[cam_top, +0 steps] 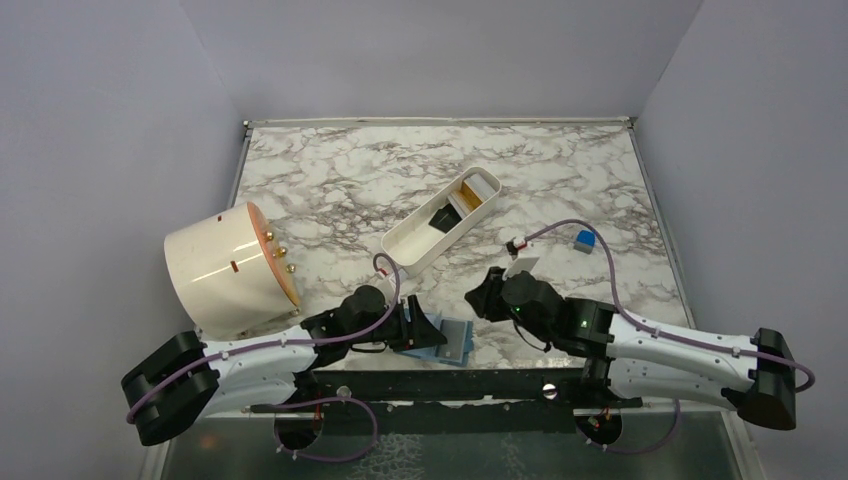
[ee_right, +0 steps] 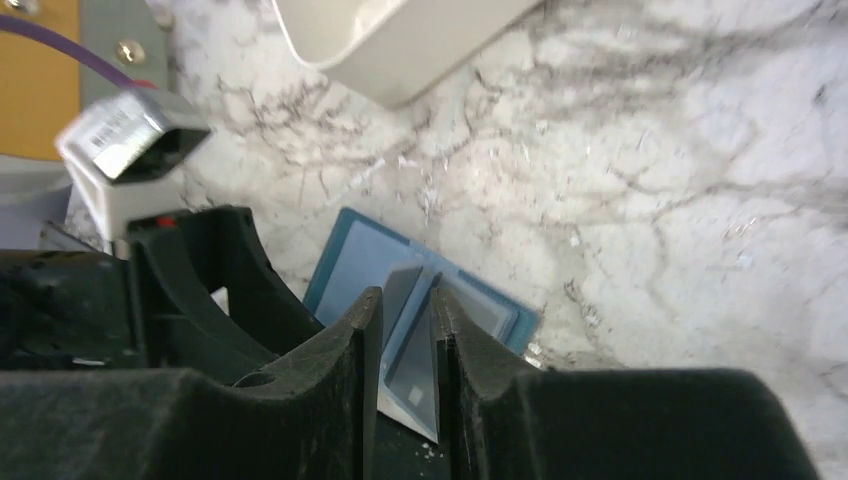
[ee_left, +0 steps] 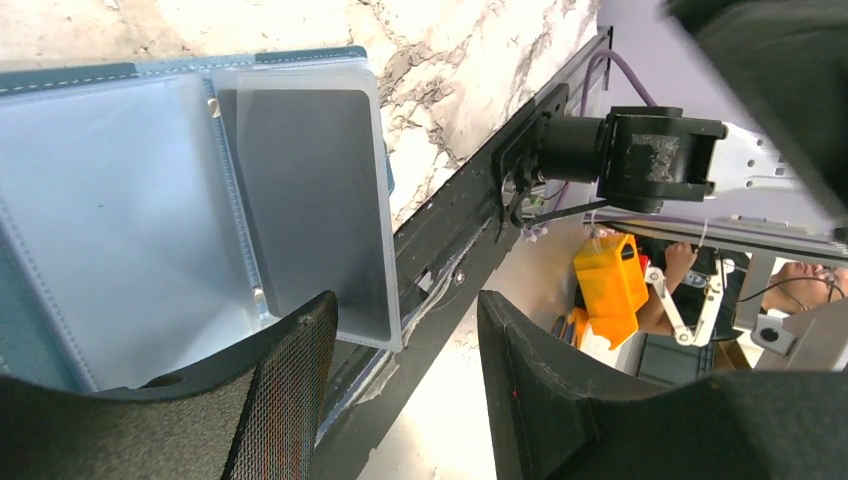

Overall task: Put the credit cards into the card holder
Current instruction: Turn over the card holder at the center of the board.

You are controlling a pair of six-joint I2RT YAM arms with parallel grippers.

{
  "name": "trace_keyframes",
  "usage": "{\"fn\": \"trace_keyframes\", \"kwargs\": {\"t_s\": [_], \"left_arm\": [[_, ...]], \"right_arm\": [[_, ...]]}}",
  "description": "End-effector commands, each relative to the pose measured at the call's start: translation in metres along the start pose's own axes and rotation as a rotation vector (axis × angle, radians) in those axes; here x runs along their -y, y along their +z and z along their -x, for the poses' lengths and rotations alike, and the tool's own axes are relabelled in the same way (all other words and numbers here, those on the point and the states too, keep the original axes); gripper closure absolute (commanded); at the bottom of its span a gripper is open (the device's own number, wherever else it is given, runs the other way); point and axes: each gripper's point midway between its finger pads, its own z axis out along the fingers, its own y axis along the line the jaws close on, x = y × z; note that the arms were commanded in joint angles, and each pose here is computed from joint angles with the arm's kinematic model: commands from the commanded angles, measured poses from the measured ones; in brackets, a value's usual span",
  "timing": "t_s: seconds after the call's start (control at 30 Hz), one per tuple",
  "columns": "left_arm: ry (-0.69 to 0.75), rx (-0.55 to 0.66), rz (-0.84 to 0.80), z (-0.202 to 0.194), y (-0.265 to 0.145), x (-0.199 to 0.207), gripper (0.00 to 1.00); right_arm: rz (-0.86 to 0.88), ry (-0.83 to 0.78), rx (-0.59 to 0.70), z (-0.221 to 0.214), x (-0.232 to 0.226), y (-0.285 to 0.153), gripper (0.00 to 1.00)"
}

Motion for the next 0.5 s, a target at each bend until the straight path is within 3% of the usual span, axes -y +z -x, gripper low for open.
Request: {"fn": "trace_keyframes", "kwargs": {"t_s": [0.0, 0.33, 0.47], "left_arm": [[0.056, 0.041, -0.035, 0.01, 0.005, 0.014, 0.44], [0.11, 0.073, 0.011, 0.015, 0.004, 0.003, 0.44], [0.181, 0.121, 0.126, 0.03, -0.003, -0.006, 0.43]], "right_arm": [[-0.082, -0.134, 0.149, 0.049, 0.006, -0.016, 0.74], [-0.131, -0.308, 0.174, 0.093, -0.018, 0.006, 0.67], [-0.152, -0.353, 0.16, 0.111, -0.016, 0.029, 0.64]]}}
